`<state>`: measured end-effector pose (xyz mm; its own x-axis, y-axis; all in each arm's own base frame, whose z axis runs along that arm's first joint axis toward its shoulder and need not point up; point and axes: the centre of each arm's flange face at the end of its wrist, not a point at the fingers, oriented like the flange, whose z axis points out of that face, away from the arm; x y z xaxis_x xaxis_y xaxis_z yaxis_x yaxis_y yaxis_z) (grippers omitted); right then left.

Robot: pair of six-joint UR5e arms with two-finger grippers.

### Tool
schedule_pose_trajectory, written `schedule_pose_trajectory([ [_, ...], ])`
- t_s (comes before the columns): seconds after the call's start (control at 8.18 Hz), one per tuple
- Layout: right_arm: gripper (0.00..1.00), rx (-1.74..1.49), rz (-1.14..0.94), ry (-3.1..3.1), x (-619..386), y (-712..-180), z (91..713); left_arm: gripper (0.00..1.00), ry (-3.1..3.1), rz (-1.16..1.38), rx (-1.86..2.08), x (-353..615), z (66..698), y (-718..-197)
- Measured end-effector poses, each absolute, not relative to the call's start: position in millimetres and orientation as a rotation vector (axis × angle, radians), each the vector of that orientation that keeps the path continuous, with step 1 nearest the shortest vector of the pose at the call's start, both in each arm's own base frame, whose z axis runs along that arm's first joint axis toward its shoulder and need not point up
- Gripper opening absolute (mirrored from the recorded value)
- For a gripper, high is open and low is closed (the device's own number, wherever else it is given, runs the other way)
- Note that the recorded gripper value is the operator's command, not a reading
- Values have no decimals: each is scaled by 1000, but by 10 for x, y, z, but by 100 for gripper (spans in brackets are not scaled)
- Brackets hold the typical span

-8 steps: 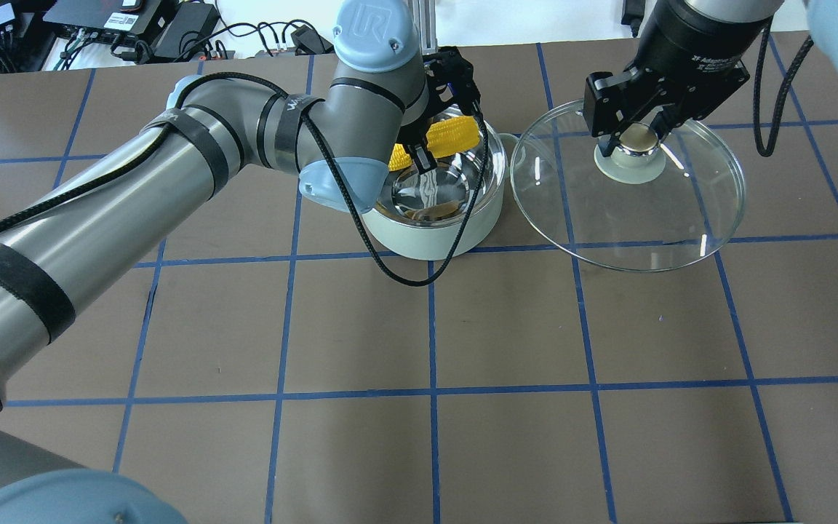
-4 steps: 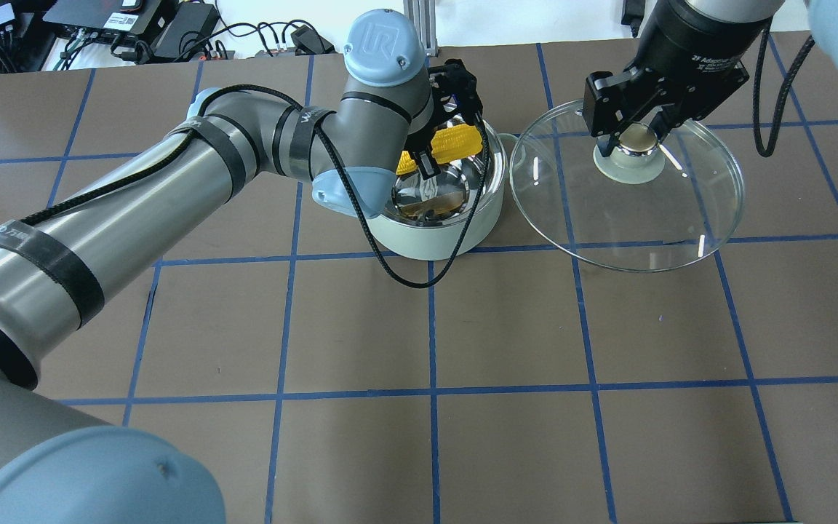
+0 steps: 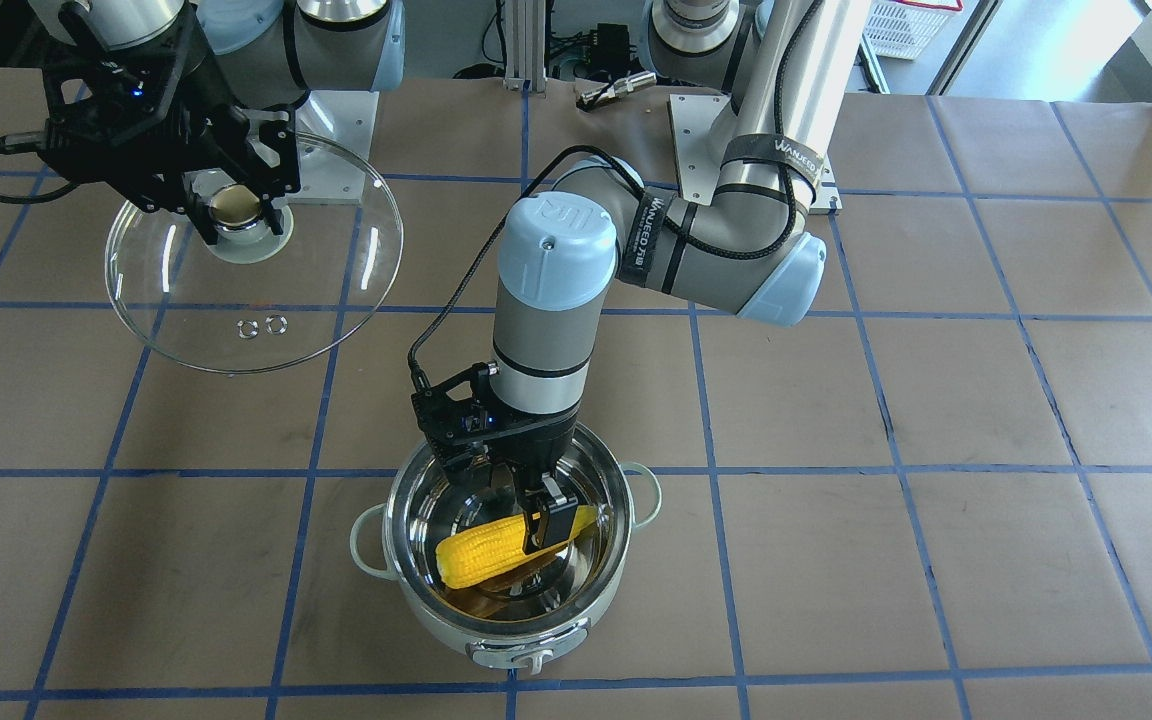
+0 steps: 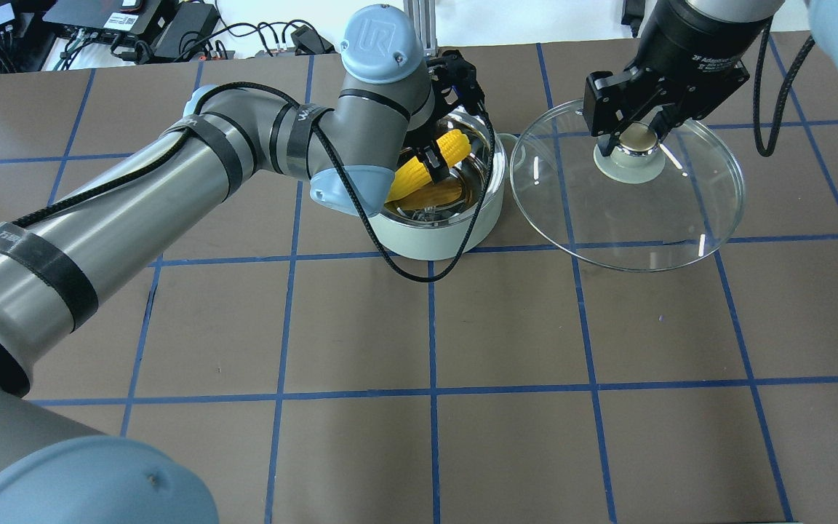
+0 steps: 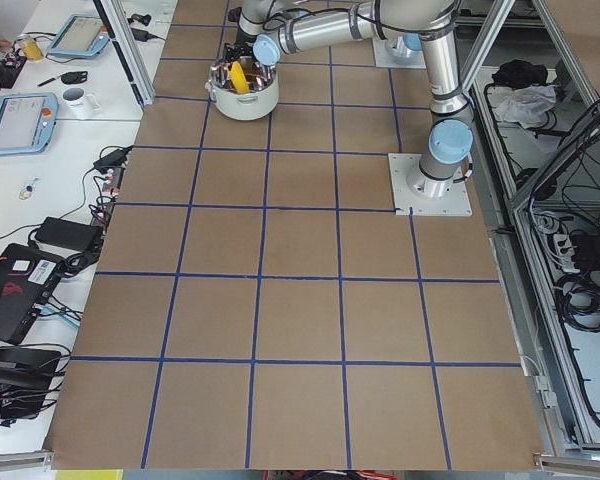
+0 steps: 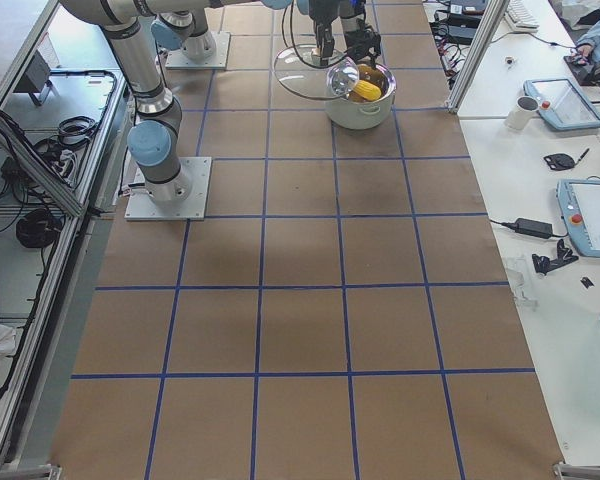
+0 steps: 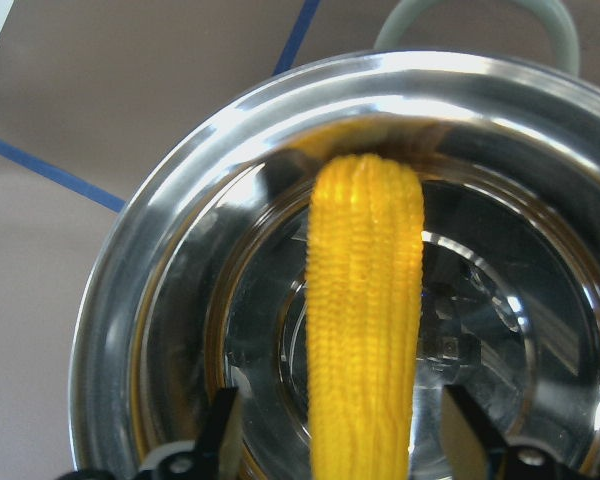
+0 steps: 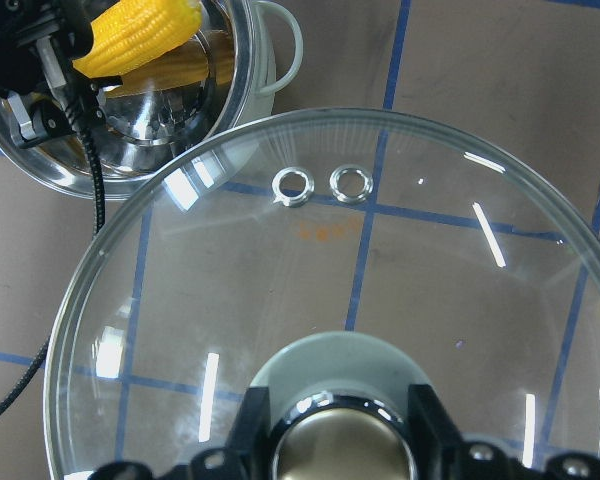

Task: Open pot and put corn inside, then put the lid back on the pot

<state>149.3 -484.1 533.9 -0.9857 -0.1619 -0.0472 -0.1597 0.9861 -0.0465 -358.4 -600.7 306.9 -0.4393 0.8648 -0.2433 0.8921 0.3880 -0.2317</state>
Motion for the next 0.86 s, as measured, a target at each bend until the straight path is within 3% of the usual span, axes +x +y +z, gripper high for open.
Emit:
schedule_pose_trajectory([
  [0.37, 33, -250, -70, 3078, 1495, -4844, 5342, 100, 2559, -528, 1591, -3518, 3371, -5931],
  [0.86, 34, -266, -135, 3073, 1546, -4911, 5359, 100, 2666, -440, 1462, -2922, 4261, -5649],
])
